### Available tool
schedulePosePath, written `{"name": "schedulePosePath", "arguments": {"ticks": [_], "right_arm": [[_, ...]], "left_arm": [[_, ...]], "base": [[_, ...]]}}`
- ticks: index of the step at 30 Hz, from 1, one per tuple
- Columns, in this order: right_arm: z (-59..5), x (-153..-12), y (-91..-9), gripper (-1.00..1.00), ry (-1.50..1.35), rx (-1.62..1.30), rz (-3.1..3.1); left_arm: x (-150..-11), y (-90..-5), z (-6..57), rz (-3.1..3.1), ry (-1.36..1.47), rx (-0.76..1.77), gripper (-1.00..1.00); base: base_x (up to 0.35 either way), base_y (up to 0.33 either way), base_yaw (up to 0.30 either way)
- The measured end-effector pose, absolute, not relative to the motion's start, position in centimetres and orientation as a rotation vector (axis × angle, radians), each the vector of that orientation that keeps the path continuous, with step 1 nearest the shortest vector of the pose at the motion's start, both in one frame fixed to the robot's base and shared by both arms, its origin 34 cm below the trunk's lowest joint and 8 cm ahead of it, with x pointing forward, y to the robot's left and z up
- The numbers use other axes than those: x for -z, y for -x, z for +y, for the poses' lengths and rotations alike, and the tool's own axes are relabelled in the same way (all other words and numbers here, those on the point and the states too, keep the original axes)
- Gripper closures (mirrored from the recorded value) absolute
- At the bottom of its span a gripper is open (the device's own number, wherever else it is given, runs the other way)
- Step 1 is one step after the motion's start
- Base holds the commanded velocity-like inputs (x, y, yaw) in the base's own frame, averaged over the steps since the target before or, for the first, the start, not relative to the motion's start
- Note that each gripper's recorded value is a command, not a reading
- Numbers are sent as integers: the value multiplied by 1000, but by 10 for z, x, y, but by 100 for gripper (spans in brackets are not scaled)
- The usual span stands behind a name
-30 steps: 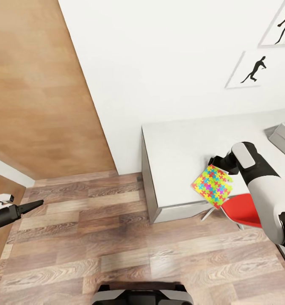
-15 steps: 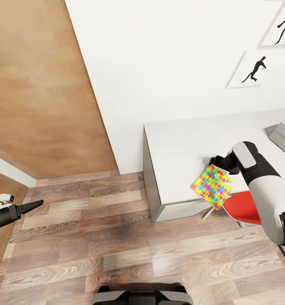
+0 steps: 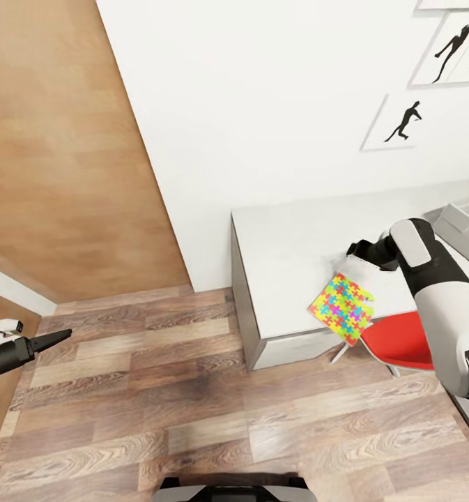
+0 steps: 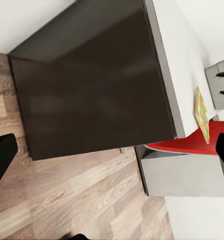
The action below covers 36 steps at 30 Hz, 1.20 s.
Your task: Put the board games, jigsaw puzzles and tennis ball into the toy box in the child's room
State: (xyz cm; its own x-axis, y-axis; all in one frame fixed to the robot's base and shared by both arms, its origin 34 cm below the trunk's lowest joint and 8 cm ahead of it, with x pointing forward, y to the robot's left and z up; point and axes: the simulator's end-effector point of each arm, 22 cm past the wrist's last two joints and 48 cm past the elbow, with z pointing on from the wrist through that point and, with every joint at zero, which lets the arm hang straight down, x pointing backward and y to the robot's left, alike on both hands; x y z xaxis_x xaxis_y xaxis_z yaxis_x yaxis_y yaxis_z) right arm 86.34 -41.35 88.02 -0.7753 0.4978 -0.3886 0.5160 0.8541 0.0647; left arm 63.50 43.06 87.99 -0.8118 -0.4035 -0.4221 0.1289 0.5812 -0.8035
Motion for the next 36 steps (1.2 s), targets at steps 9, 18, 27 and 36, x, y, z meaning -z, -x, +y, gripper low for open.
{"name": "schedulePosePath", "arguments": {"ticks": [9, 18, 27, 36], "right_arm": [[-397, -931, -879, -100, -719, -125, 2578], [-407, -949, -848, -100, -854, -502, 2424], [-360, -964, -749, -100, -800, -1029, 2329], [-345, -956, -638, -100, -871, -1268, 2269]], "left_arm": [[-888, -637, 431, 2218, 208, 1196, -100], [-892, -638, 431, 2210, 203, 1194, -100], [-893, -638, 431, 2209, 202, 1194, -100], [-893, -638, 430, 2210, 201, 1194, -100]], "base": [[0, 0, -77], [0, 0, -42], [0, 0, -3], [0, 0, 0]]}}
